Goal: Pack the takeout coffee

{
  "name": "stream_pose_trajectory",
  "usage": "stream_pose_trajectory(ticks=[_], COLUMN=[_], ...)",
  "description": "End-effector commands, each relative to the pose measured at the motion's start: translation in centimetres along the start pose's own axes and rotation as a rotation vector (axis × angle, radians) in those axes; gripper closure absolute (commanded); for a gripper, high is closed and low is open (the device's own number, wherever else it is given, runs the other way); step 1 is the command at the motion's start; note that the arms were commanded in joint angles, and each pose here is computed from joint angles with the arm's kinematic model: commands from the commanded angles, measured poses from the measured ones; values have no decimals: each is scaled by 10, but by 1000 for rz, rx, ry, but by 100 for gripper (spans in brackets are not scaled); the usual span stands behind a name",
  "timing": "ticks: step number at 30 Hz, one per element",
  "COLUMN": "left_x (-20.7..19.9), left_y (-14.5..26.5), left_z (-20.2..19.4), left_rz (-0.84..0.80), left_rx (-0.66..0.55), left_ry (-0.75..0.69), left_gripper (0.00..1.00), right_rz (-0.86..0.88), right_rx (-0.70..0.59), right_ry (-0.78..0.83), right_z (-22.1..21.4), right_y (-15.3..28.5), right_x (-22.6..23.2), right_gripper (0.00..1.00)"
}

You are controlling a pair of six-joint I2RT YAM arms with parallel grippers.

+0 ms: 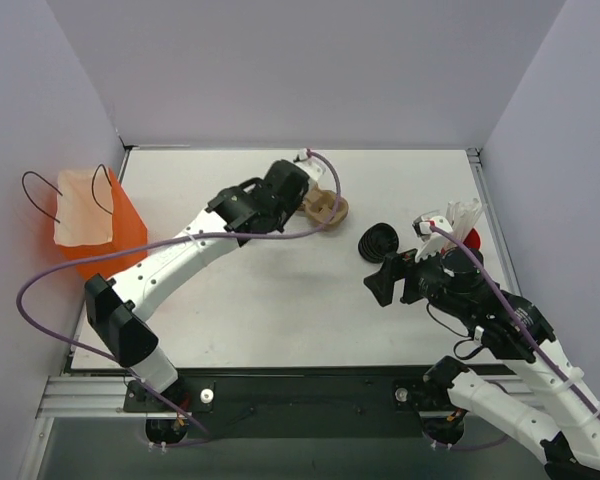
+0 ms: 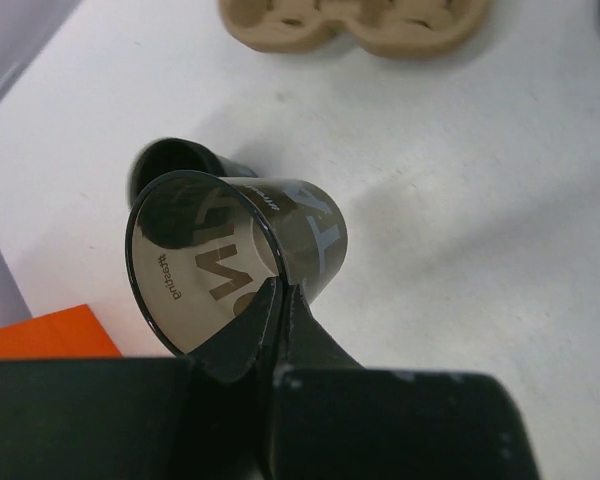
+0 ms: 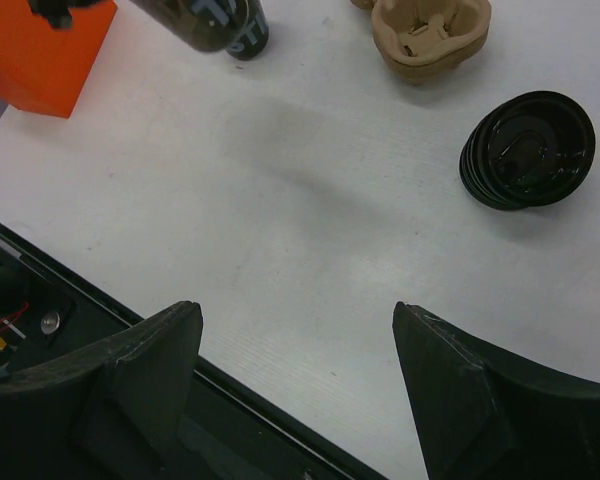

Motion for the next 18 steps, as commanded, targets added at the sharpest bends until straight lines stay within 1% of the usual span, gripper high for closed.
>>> stream_pose_trajectory(ticks=[1, 4, 5, 8, 10, 18], left_x=[-44, -71, -79, -98, -105, -124], left_y=[12, 8, 2, -6, -8, -11], left_z=[-32, -52, -66, -84, -87, -103], left_rz=[-66, -105, -110, -135, -165, -255], left_rx=[62, 86, 121, 164, 152, 172], left_ry=[30, 50, 38, 45, 62, 98], left_gripper=[100, 100, 100, 100, 100, 100], right_rz=[-6, -8, -13, -32, -35, -68], right_rx=[-50, -63, -75, -108, -117, -121], right_ry=[-30, -32, -36, -43, -46, -57], right_z=[1, 0, 0, 0, -1, -3], right_y=[17, 24, 29, 36, 38, 37], right_x=[0, -1, -2, -5, -6, -9], right_gripper=[21, 21, 21, 21, 21, 21])
Point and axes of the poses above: each gripper's point midway between its finger pads, its own y axis back along the fingers, its own x axis along the line the jaws close on, z = x × y, the point moved 10 cm from there along y, back along the fingers, and after that the axes turned 1 degree about -y, right-handed, at the moved point
